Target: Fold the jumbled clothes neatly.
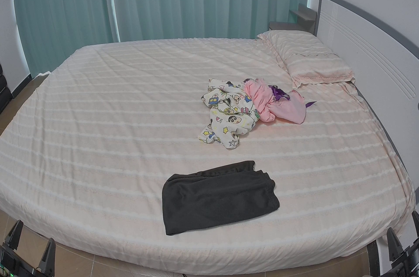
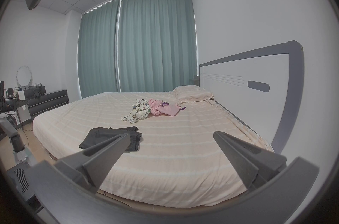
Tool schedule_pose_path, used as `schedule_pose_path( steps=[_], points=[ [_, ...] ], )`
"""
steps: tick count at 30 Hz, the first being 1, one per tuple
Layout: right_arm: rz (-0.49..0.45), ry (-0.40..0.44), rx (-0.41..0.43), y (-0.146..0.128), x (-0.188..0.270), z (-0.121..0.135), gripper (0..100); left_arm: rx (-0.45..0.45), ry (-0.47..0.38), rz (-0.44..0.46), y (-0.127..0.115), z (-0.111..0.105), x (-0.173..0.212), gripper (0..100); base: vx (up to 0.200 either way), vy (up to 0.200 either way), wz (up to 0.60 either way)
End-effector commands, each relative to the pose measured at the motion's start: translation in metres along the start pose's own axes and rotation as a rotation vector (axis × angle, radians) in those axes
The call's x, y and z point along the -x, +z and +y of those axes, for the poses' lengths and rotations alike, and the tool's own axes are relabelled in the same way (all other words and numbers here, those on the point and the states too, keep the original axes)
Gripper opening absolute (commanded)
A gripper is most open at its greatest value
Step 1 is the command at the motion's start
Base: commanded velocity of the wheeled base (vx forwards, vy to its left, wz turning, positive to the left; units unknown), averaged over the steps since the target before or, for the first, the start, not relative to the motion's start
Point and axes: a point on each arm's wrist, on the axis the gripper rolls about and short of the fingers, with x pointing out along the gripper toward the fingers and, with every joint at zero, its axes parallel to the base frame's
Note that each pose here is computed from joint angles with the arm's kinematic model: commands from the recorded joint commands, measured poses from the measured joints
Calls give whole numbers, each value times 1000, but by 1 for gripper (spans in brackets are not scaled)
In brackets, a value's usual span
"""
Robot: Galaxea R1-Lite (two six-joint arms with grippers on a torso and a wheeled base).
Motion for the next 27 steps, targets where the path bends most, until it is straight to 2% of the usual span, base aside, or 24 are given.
schedule_pose_path(
  steps=[1,27],
  points=[
    [-10,0,-1,-1,1,0,100,0,-1,5,-4,0,0,100,0,0,0],
    [-10,-4,-8,-1,1,0,100,0,-1,5,-4,0,0,100,0,0,0]
  ],
)
